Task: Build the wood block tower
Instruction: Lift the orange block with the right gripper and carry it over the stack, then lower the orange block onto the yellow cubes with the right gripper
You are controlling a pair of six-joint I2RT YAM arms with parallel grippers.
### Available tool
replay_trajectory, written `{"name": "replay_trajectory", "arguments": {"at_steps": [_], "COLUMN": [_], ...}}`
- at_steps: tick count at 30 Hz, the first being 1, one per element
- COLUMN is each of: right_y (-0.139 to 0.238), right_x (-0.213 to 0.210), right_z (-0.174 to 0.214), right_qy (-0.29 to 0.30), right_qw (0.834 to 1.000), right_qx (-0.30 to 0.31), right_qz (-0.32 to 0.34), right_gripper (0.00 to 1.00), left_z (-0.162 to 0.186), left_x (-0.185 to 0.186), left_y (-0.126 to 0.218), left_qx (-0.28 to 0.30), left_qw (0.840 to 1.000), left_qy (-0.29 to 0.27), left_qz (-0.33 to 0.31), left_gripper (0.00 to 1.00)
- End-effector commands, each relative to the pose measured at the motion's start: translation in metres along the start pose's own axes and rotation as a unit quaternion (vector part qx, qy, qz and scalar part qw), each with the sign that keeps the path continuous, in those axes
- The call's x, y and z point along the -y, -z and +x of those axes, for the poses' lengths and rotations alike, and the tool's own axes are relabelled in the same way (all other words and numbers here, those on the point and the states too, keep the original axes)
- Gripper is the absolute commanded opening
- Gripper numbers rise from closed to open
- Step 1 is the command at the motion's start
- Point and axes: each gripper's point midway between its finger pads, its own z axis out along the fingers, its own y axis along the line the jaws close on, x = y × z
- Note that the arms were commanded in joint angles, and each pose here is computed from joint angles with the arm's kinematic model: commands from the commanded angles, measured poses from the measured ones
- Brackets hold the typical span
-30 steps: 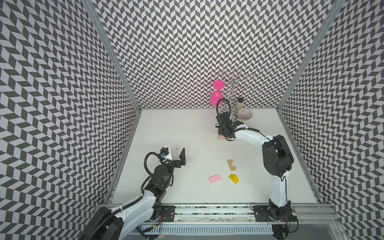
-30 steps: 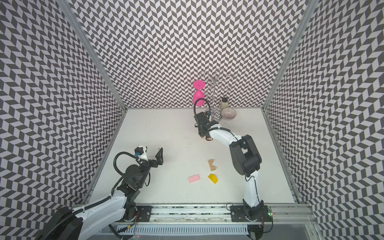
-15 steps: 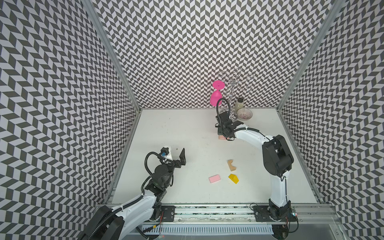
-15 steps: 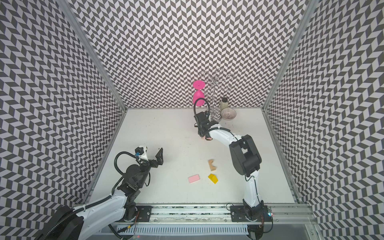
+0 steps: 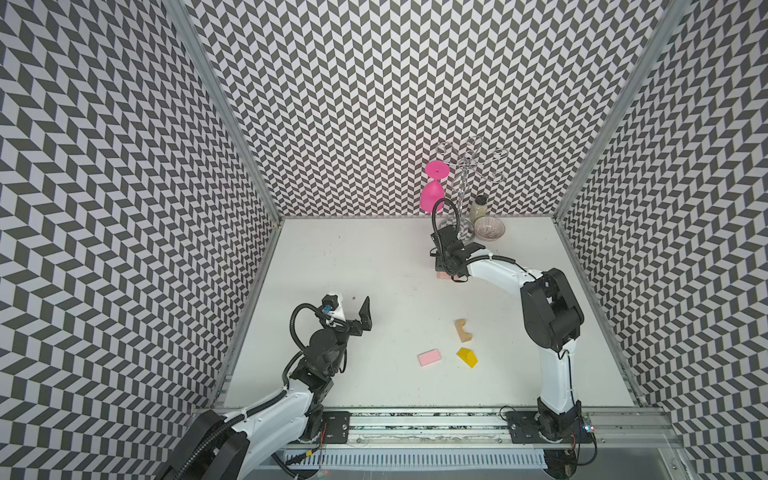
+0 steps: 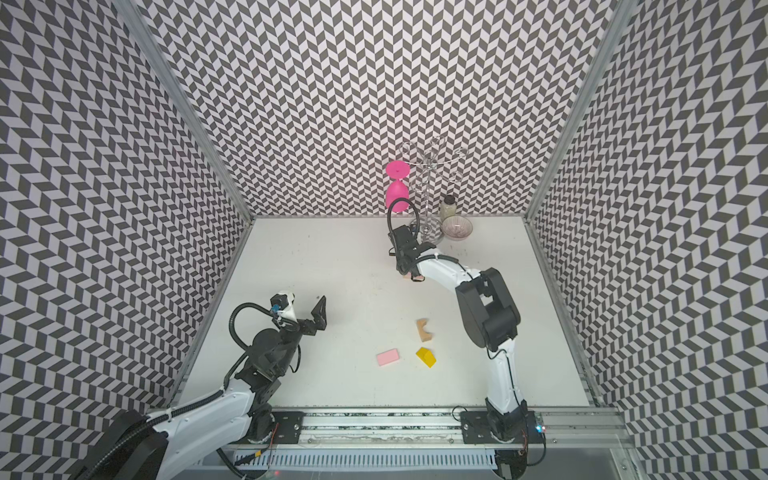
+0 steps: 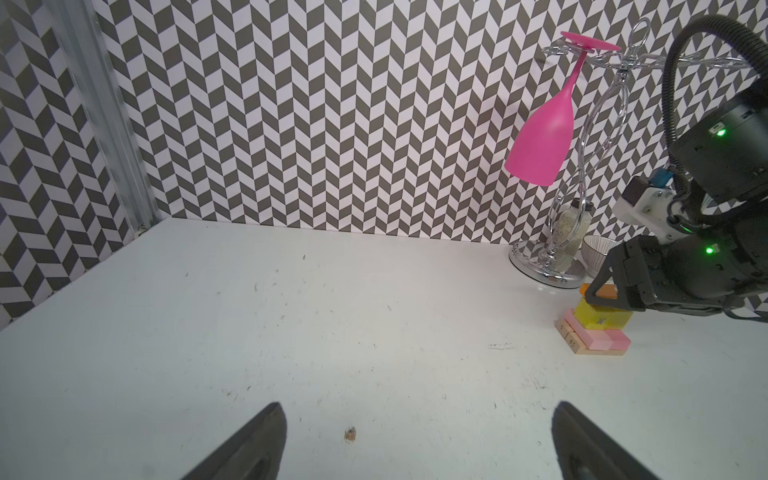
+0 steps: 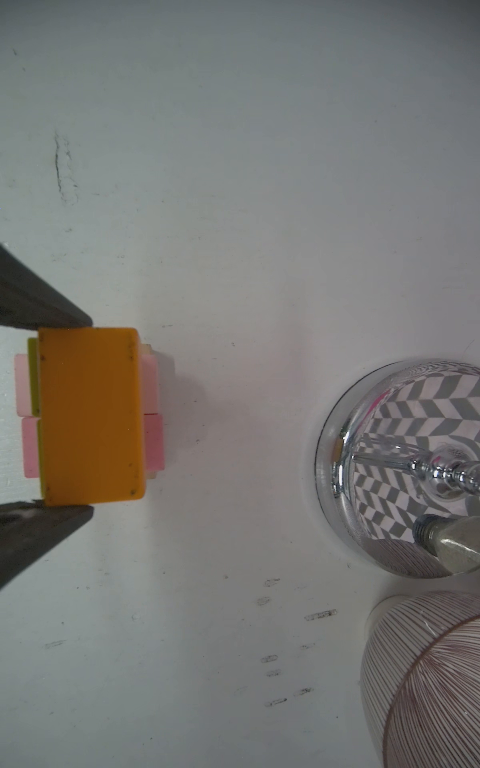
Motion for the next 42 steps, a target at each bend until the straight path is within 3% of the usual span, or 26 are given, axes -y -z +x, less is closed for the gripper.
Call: {"name": "replay_trajectory", "arguments": {"at_steps": [1,42], "right_y": [-0.003,0.017], "right_x": [0.0,0.004], "right_z": [-0.004,-0.006], "right_qy": [-0.004,-0.013], "right_qw": [1.0,1.0], "right_qx": [0.009,0.015], "right_qz": [-0.005,-0.022], "right_gripper": [0.57,0.58], "left_z": [-0.012,-0.011], "left_x": [0.003,0.005], "left_y": [-0.002,-0.002], "left_qx": [0.018,0.017], "left_qw": [1.0,1.0], "left_qy": [0.007,0.006], "left_qz": [0.002,0.006], "left_gripper": [1.0,1.0]}}
